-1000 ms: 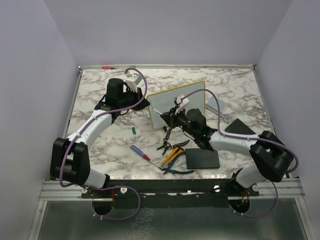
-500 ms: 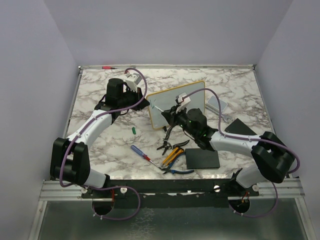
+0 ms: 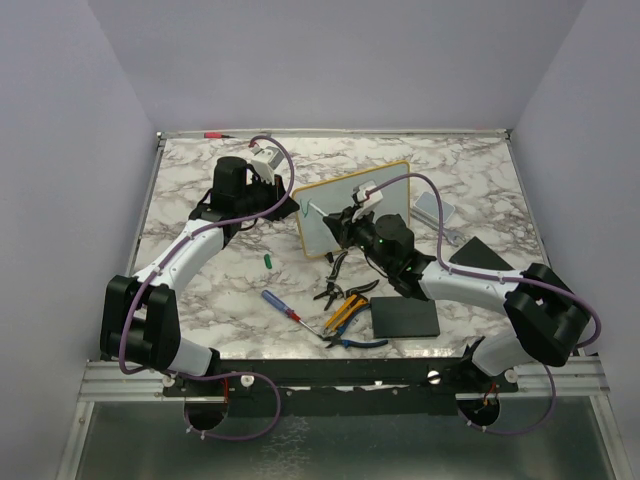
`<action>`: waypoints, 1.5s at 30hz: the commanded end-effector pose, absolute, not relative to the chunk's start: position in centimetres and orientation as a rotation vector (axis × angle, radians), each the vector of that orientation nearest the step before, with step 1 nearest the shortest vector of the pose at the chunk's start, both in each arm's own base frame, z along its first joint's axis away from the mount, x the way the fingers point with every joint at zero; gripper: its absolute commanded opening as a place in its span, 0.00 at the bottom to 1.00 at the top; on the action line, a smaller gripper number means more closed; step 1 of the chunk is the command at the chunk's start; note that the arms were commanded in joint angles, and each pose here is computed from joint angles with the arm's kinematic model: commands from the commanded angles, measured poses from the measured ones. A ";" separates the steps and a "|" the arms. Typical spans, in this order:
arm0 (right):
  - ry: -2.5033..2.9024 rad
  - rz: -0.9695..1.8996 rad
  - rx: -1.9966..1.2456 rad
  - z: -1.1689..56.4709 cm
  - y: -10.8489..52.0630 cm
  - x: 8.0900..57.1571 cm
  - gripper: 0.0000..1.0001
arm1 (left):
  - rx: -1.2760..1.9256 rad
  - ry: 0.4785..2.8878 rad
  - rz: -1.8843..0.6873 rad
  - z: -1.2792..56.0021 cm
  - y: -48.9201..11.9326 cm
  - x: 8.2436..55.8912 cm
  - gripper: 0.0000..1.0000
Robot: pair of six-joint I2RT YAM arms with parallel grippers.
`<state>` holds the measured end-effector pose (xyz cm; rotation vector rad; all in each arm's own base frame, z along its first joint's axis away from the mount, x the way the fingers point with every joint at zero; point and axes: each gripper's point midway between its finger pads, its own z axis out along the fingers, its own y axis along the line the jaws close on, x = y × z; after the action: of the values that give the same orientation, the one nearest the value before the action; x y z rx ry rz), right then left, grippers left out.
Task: Write a sentence on the whiteboard
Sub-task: Write on the whiteboard at the whiteboard stand.
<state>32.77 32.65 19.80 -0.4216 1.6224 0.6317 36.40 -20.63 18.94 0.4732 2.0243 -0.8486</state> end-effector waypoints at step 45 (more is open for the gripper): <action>1.638 0.657 -0.515 18.2 33.7 31.2 0.01 | 0.468 1.992 -0.807 20.3 -20.4 36.9 0.05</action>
<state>30.73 33.20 18.02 -0.5263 1.6338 0.6672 36.41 -20.64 18.97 0.4720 2.0243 -0.8453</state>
